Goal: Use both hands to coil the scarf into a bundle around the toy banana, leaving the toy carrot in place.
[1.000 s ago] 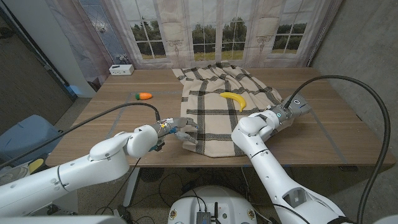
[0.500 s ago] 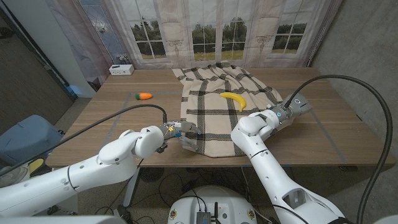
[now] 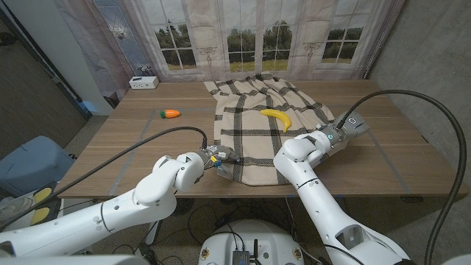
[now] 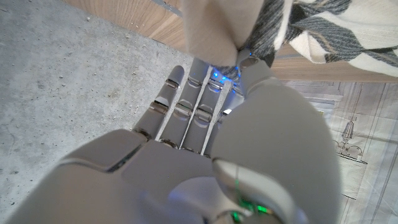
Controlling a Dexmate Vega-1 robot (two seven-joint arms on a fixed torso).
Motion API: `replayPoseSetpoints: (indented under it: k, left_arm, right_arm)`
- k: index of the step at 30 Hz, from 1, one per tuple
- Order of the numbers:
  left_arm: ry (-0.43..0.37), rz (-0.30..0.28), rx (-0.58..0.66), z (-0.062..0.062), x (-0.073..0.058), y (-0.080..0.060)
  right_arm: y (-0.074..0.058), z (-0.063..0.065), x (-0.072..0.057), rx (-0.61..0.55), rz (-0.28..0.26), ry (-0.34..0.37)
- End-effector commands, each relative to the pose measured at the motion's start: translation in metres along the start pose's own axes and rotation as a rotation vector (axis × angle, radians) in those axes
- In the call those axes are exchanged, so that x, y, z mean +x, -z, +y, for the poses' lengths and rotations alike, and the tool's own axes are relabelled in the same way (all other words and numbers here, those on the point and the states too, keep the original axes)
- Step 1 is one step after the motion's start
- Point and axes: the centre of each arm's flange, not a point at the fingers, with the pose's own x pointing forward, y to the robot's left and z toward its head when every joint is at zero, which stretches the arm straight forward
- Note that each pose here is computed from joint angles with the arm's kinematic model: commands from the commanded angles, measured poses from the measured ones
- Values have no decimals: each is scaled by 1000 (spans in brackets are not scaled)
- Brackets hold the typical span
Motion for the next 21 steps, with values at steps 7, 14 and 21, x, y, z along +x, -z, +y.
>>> replayPoseSetpoints:
  k: [7, 14, 21]
  left_arm:
    - [-100, 174, 97, -21, 21, 1]
    - [-148, 216, 74, -23, 22, 10]
    - [-172, 109, -140, -9, 6, 27]
  right_arm:
    - [4, 2, 0, 10, -11, 11]
    - [8, 2, 0, 17, -8, 18]
    - [15, -2, -1, 44, 9, 46]
